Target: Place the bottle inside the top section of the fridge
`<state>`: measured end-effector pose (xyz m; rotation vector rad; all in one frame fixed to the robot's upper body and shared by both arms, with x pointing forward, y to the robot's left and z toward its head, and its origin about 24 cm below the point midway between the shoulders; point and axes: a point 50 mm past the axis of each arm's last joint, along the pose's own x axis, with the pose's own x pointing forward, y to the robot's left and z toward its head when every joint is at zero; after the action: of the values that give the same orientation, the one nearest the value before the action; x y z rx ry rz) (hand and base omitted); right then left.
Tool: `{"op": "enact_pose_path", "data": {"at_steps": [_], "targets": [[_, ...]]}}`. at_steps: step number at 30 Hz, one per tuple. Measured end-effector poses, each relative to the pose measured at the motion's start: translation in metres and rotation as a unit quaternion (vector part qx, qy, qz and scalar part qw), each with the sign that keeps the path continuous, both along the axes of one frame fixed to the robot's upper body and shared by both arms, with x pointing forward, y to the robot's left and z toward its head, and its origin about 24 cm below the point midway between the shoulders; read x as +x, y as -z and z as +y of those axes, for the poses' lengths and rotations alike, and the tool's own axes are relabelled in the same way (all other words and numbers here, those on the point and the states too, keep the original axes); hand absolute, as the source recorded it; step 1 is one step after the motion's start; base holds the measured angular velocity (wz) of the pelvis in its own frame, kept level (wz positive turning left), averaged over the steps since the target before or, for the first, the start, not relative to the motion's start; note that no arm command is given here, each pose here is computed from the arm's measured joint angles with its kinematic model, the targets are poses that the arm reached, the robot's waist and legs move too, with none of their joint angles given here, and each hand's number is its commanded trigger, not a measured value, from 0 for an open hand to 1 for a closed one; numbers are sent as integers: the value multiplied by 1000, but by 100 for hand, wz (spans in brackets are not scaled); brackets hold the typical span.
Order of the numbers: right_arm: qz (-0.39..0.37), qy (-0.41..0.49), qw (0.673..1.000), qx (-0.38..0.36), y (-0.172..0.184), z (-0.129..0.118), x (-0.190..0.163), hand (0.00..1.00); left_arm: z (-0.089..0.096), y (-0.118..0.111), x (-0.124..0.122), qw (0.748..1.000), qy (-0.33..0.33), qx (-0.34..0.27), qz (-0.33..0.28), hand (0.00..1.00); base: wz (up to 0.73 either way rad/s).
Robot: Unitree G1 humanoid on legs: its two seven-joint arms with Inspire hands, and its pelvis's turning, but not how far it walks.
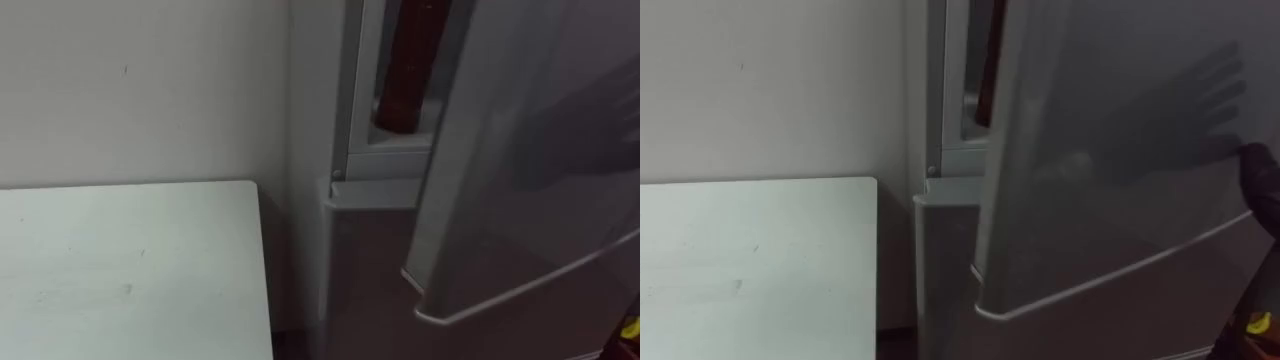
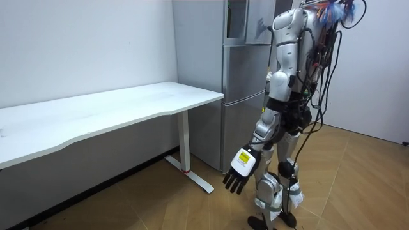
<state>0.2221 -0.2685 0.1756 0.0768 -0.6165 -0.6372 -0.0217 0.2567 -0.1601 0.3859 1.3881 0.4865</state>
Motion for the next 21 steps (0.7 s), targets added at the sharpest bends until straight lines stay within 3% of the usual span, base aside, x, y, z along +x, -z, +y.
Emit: {"op": "enact_pose_path", "data": {"at_steps": [21], "targets": [[20, -107, 992, -67, 1, 32, 16, 0, 8, -1, 7, 1000, 11, -5, 0, 0, 5]]}}
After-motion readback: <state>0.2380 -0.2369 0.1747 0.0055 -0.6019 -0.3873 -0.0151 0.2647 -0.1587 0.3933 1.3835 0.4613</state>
